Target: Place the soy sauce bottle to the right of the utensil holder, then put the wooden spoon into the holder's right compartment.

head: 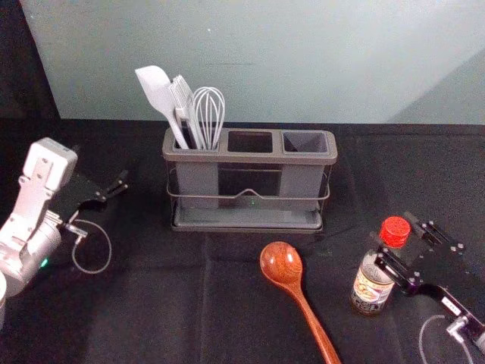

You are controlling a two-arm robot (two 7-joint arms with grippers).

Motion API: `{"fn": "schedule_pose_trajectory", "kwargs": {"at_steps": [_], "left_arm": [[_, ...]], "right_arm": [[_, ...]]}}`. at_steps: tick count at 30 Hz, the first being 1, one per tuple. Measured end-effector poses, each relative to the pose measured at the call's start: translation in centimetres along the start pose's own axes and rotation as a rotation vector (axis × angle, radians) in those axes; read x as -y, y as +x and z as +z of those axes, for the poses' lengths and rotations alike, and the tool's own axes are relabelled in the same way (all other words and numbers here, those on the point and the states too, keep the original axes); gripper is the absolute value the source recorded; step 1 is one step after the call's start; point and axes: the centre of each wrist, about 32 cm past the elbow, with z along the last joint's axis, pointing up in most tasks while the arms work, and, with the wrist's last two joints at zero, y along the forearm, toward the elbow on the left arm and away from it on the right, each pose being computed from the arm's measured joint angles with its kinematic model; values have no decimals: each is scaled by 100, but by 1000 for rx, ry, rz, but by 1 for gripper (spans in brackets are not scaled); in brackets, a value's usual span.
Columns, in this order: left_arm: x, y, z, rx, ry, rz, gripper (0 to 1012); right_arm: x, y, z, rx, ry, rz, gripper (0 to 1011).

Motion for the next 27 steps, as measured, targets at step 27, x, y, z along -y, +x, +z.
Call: {"fn": "schedule_pose_trajectory", "kwargs": {"at_steps": [27], "left_arm": [[0, 0, 0, 0, 0, 0, 1005]], "right_arm": [[18, 21, 174, 33, 23, 23, 390]]}}
